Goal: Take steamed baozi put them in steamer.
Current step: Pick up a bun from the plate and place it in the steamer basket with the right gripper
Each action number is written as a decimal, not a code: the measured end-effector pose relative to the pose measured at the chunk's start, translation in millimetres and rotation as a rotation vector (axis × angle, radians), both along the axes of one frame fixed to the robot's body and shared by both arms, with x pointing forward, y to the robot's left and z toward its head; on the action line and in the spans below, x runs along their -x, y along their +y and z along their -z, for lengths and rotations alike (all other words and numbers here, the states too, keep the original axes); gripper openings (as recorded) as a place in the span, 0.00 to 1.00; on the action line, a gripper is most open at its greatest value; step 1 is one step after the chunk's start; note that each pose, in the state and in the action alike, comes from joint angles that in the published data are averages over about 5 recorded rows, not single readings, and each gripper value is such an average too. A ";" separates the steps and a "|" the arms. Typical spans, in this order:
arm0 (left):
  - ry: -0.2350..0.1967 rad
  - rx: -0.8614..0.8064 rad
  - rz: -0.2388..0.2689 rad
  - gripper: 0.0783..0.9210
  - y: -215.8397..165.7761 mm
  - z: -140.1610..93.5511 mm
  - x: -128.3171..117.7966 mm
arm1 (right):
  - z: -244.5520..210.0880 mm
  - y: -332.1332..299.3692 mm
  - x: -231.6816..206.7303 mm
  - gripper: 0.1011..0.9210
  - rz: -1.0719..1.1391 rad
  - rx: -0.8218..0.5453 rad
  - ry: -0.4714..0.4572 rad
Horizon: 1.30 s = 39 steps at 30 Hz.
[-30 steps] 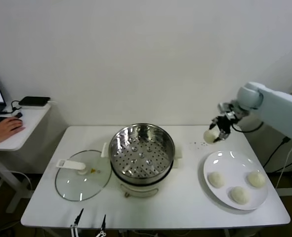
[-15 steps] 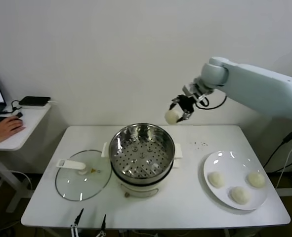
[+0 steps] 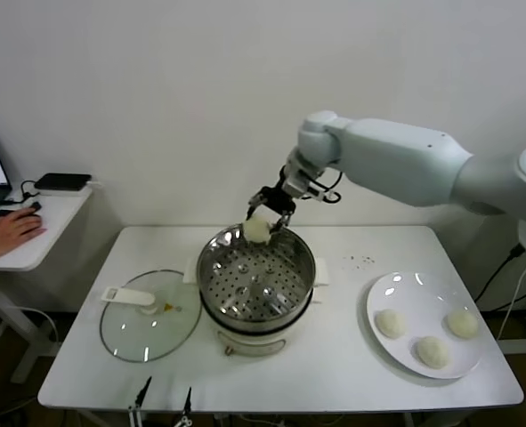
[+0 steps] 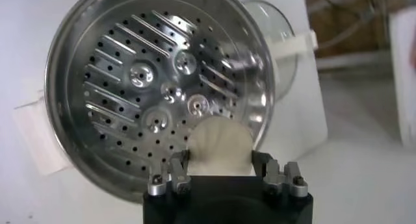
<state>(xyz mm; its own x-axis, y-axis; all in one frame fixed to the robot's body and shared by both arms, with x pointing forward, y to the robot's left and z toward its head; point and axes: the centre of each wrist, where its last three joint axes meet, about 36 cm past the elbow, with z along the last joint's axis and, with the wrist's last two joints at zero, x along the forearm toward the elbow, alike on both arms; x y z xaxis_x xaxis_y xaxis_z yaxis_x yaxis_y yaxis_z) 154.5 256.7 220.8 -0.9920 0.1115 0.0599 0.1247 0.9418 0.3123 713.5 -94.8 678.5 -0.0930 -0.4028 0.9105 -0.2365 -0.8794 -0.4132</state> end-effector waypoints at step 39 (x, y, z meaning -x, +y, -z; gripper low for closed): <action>-0.004 -0.011 0.015 0.88 3.4 10.5 -4.8 | 66.6 43.3 -37.2 0.80 -0.103 0.145 0.042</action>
<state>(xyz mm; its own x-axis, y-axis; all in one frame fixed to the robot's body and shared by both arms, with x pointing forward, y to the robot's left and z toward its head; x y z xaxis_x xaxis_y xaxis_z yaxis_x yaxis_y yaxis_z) 159.3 260.1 210.3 -0.9904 0.1261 0.0572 0.1378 0.9362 0.3232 750.7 -51.5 611.8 -0.0184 -0.2723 0.9620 -0.1568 -0.9495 -0.2717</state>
